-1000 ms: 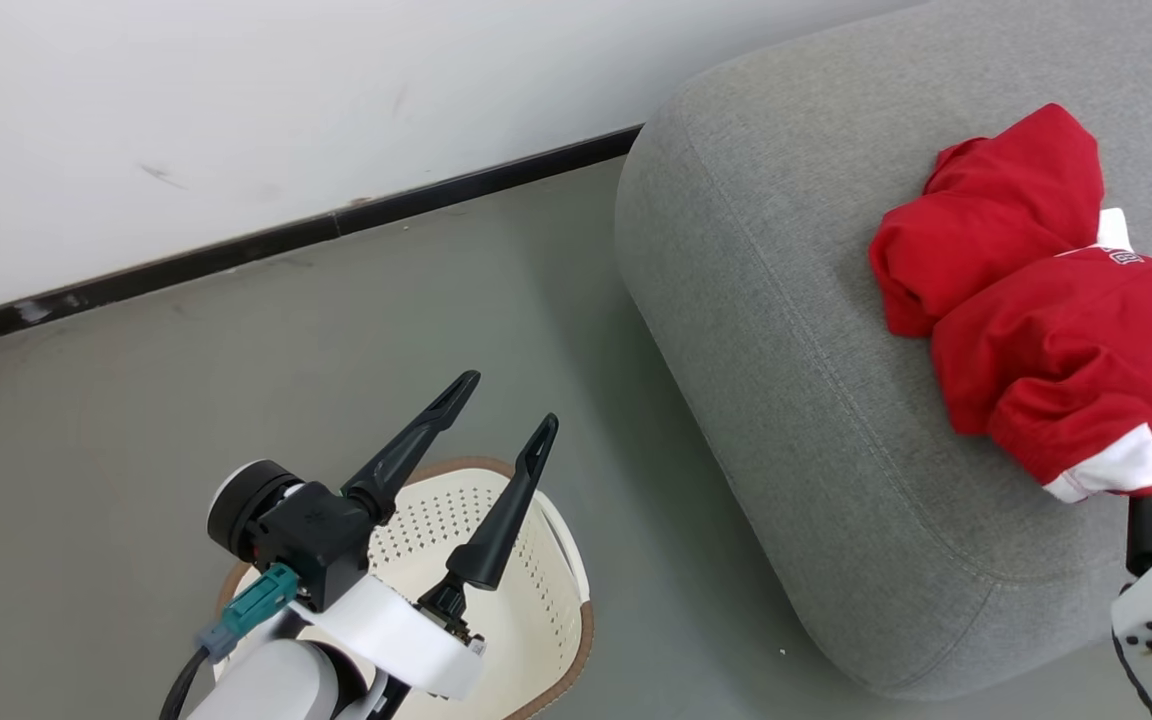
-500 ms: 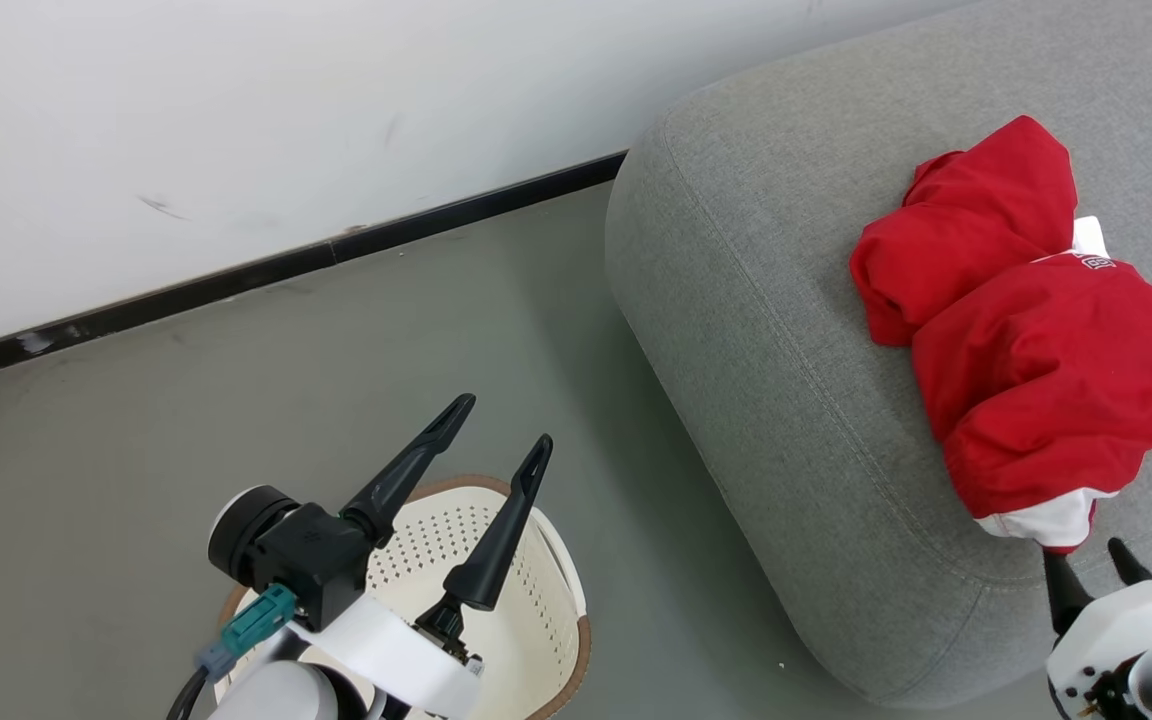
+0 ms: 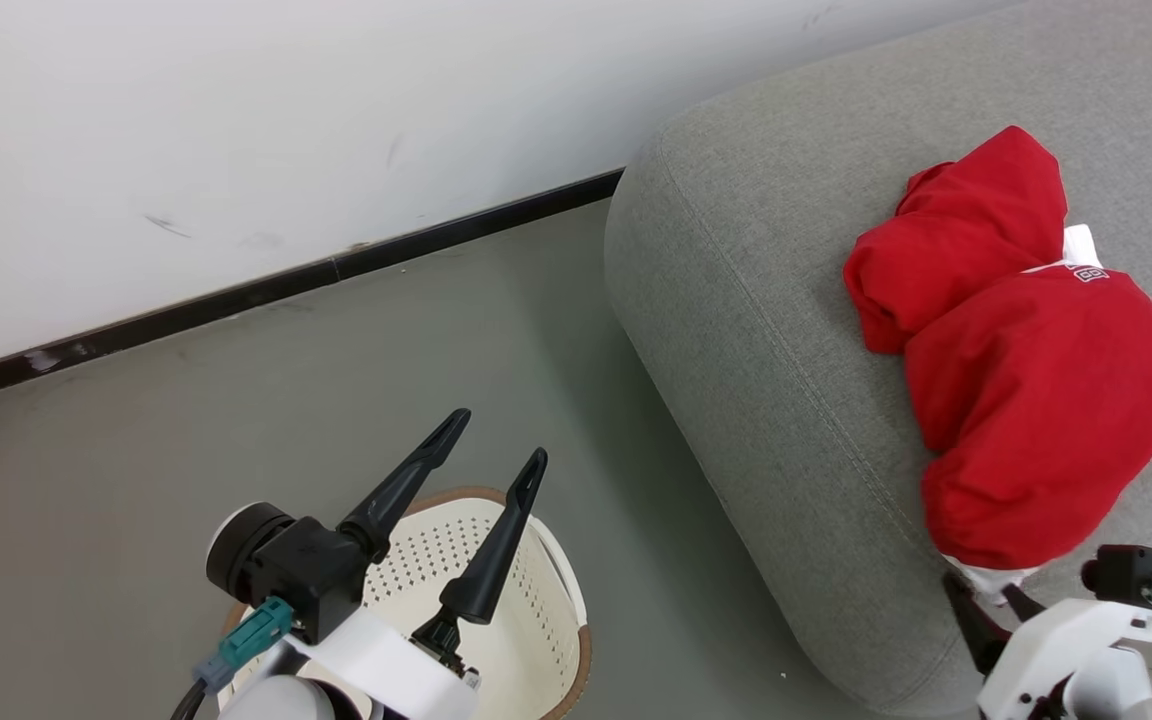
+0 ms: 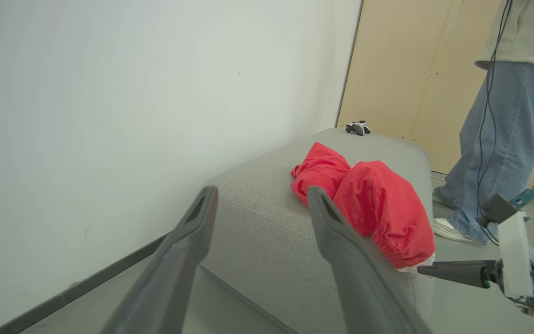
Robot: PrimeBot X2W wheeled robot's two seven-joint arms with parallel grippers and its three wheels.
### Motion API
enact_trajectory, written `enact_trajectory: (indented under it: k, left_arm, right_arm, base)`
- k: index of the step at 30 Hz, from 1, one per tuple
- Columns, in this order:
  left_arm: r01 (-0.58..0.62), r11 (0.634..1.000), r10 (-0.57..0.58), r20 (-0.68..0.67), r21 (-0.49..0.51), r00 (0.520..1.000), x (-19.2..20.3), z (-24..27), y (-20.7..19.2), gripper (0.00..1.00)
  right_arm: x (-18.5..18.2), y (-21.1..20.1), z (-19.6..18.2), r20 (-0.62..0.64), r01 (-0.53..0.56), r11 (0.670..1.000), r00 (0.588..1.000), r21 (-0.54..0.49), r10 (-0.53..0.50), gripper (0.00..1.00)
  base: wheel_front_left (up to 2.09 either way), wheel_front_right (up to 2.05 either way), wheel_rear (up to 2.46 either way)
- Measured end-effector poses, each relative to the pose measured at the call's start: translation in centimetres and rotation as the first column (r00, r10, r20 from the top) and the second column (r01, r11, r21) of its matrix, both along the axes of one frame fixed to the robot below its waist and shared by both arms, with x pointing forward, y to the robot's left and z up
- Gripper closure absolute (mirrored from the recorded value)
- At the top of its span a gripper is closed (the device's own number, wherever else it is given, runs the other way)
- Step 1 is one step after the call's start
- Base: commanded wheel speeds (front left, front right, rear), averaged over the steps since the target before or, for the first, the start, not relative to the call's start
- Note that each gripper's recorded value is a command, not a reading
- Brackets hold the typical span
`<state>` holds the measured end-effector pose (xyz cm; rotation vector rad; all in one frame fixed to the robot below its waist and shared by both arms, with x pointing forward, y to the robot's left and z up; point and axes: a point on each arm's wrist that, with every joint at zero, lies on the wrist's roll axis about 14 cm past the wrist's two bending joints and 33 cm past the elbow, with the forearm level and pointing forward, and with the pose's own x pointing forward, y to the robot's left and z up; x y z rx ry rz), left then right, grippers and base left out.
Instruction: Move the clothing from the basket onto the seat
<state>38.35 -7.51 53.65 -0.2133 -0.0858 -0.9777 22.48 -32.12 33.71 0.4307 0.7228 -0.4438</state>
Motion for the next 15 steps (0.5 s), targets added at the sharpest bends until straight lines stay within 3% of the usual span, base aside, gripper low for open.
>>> enact_trajectory:
  k: [4,15]
  left_arm:
    - [0.000,1.000,0.000,-0.002,0.001,1.000,-0.1,0.0,0.0,0.00]
    - [-0.011,1.000,0.011,0.003,-0.005,1.000,-0.3,0.3,0.2,0.00]
  right_arm:
    - [1.6,1.0,1.5,0.074,-0.020,0.999,0.997,0.030,0.018,0.00]
    - [4.0,-2.1,7.6,0.218,-0.096,0.985,0.968,-0.141,0.125,0.00]
  base:
    - [0.00,0.00,0.00]
    - [0.00,0.00,0.00]
